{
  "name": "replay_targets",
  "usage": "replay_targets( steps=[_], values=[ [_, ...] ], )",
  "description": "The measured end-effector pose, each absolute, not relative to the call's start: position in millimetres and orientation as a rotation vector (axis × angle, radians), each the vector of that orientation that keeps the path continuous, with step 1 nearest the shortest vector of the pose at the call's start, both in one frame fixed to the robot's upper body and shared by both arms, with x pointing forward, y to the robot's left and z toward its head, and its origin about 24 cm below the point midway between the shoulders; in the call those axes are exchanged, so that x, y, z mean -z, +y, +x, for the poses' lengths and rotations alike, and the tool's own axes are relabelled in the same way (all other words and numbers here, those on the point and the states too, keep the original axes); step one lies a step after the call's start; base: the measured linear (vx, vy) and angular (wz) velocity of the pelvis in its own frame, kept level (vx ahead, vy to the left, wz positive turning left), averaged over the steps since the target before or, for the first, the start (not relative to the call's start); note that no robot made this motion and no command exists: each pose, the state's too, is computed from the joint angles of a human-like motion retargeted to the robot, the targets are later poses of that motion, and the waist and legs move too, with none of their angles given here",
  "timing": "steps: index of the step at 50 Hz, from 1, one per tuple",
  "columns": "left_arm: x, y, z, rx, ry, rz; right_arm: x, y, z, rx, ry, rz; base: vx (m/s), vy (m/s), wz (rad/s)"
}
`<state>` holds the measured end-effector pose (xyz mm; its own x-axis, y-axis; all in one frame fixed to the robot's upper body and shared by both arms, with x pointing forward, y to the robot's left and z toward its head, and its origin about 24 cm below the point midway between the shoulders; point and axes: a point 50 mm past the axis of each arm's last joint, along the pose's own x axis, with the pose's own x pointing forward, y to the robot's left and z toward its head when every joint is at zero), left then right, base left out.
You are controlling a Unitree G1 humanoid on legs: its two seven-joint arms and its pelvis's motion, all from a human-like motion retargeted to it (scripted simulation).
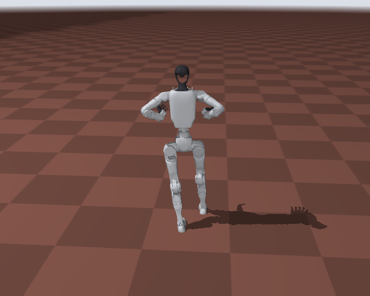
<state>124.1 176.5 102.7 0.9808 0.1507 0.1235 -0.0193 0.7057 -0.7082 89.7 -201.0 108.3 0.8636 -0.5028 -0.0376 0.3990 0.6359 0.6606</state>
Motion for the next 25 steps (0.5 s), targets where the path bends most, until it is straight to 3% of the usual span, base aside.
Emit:
replay_targets(
  steps=[4, 16, 21, 22, 24, 25],
  values=[
    [-99.3, 180.9, 125.0, -0.114, -0.163, -0.783, -88.3, -203.0, 93.8, 0.581, 0.004, 0.880, 0.67, -0.30, 0.88],
    [-99.9, 179.8, 129.7, -0.073, -0.178, -0.698, -88.0, -220.9, 94.5, 0.693, -0.046, 0.956, 0.67, -0.04, 1.04],
    [-108.2, 176.9, 132.2, 0.015, -0.220, -0.583, -129.9, -191.8, 110.9, 0.205, -0.270, 0.507, 0.50, -0.16, 1.12],
    [-104.7, 175.4, 132.1, 0.023, -0.197, -0.541, -126.0, -189.4, 109.1, 0.226, -0.221, 0.524, 0.47, -0.16, 0.57],
    [-100.8, 175.4, 133.1, -0.014, -0.150, -0.595, -78.7, -196.5, 99.8, 0.573, 0.151, 0.970, 0.47, -0.14, 0.26],
    [-98.7, 175.4, 132.8, -0.014, -0.133, -0.583, -70.3, -192.0, 98.4, 0.555, 0.214, 0.983, 0.46, -0.11, 0.08]
  ],
)
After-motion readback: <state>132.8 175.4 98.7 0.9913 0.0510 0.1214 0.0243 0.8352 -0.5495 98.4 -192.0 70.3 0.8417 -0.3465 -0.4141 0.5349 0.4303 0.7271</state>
